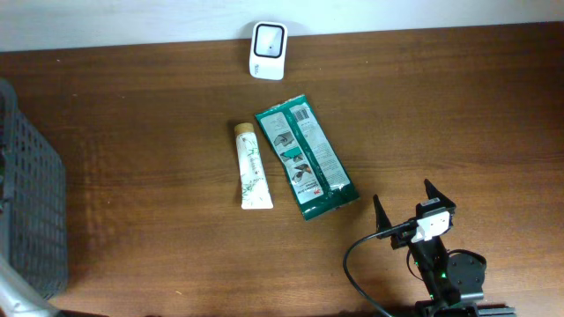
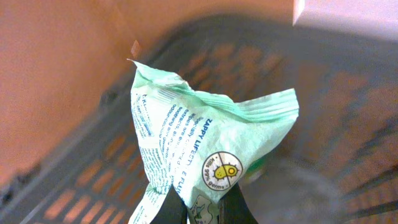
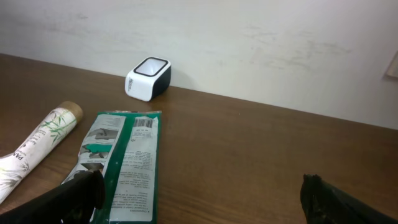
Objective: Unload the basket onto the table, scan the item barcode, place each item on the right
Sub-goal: 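Reach the left gripper into the basket and grasp the mint-green pouch, then place the mint-green pouch beside the white tube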
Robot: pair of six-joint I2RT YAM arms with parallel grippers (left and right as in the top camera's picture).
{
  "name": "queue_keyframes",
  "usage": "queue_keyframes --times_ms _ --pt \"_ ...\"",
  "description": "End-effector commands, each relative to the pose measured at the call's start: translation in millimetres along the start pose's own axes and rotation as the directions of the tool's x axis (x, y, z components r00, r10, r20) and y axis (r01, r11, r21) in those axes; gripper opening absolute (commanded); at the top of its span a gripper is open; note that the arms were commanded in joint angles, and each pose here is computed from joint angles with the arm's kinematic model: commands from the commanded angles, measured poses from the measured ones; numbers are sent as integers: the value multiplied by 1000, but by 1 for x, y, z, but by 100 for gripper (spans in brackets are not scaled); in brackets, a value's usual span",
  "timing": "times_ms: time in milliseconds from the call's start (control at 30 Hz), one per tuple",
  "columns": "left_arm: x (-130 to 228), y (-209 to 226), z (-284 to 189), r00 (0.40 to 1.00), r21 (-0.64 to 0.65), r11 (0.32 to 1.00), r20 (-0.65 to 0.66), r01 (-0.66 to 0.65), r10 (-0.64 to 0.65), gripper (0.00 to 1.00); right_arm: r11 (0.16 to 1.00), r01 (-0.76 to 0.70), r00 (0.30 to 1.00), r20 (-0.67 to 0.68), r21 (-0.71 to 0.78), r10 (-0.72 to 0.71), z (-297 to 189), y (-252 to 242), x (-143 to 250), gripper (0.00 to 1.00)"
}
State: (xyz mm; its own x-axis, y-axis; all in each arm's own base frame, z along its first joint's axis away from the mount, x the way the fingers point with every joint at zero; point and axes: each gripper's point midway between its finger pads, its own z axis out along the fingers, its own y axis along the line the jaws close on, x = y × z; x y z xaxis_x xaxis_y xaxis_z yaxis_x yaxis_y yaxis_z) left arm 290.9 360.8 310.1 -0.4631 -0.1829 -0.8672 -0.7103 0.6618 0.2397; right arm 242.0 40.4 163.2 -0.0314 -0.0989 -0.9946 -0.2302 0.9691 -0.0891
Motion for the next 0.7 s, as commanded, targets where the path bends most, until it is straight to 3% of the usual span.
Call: queue_keyframes --times_ms 0,133,233,267,300,400,533,667 --pt "-75 -49 -56 979 126 992 200 25 -50 0 1000 -8 1000 -3 -16 8 0 4 2 98" --pt "-121 -139 -144 927 334 938 372 -95 -39 0 1000 -7 1000 -3 -16 7 0 4 2 98" --pt "-97 -214 -196 953 538 834 300 -123 -53 0 1000 -8 1000 -2 -16 8 0 4 2 98" --pt "-57 -252 -209 989 633 770 144 -77 -20 0 1000 -8 1000 -2 -16 8 0 4 2 98" --pt "-39 -266 -211 997 659 751 73 -49 1 0 1000 -7 1000 -2 -16 7 0 4 2 98" --pt "42 -322 -214 972 712 701 -143 -31 189 0 1000 -8 1000 -2 -16 8 0 4 2 98" --pt "142 -362 -209 845 696 718 -375 -16 382 0 1000 -7 1000 -3 -16 7 0 4 2 98" --pt "226 -378 -191 699 582 813 -596 35 396 0 1000 -7 1000 -3 -16 7 0 4 2 98"
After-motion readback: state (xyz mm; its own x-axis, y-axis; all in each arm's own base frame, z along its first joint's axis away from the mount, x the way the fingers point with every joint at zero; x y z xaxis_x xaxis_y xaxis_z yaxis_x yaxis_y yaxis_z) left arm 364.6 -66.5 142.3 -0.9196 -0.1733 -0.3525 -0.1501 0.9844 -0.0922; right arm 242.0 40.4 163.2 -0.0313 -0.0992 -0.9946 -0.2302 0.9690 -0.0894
